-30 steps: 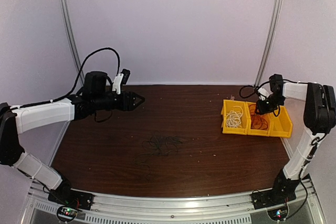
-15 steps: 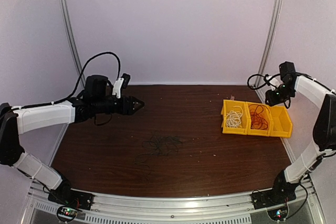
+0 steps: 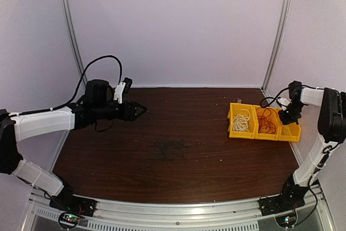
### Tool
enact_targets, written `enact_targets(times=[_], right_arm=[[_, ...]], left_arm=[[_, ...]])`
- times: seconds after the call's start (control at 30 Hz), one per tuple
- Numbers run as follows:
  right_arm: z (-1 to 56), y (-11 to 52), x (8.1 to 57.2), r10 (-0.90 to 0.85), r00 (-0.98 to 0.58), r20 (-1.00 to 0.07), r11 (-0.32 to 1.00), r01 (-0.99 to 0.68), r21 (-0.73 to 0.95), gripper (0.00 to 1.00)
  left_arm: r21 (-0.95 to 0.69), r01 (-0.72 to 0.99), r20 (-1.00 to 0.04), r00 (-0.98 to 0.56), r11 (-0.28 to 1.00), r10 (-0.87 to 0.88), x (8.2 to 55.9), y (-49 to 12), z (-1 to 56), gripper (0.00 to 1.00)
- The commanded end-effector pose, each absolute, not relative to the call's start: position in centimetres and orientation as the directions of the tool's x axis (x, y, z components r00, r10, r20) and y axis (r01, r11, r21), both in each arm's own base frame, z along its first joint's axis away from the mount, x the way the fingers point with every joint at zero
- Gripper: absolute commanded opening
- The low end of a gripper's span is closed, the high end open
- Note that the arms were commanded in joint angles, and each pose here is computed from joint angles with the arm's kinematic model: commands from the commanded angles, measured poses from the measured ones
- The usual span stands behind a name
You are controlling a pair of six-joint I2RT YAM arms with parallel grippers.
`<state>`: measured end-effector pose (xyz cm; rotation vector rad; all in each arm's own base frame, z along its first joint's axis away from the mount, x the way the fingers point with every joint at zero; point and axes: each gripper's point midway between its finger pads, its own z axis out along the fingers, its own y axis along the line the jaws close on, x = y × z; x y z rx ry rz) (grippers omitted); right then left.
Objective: Untangle the cables
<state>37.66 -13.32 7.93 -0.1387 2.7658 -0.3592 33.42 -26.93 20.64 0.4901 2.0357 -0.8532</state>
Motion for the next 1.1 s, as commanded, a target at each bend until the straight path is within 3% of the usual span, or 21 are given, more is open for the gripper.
enact_targets(times=[0.0, 0.27, 0.43, 0.6, 0.7, 0.83, 1.07], right_arm=[[7.4, -10.3, 37.2, -0.187, -0.928, -0.321, 0.971, -0.125, -0.204, 0.14], [7.7, -1.4, 37.5, -0.269, -0.895, -0.356, 0.963, -0.256, -0.083, 0.14], [10.2, -2.0, 38.7, -0.262, -0.879, -0.398, 0.964, -0.216, -0.156, 0.14], [17.1, 1.6, 38.2, -0.355, -0.762, -0.541, 0.933, -0.328, -0.151, 0.26], [19.3, 7.3, 37.5, -0.513, -0.622, -0.592, 0.836, -0.518, -0.181, 0.37], [18.5, 16.3, 35.1, -0.639, -0.463, -0.614, 0.639, -0.764, -0.09, 0.45], [15.3, 29.0, 32.6, -0.741, -0.298, -0.602, 0.367, -0.93, 0.01, 0.51]], left_arm=[[-0.372, 0.625, -0.856, -0.517, 0.686, 0.007, 33.5, -27.0, 21.8, 0.64], [-0.39, 0.63, -0.846, -0.534, 0.672, 0.009, 34.0, -27.7, 21.1, 0.64], [-0.388, 0.622, -0.841, -0.541, 0.68, 0.016, 34.2, -27.7, 20.5, 0.64], [-0.374, 0.572, -0.807, -0.589, 0.73, 0.048, 33.8, -26.5, 17.1, 0.64], [-0.407, 0.553, -0.763, -0.644, 0.728, 0.062, 32.9, -26.4, 14.2, 0.64], [-0.451, 0.551, -0.717, -0.692, 0.702, 0.083, 31.4, -26.7, 11.6, 0.62], [-0.505, 0.539, -0.651, -0.751, 0.675, 0.113, 28.9, -27.1, 9.5, 0.61]])
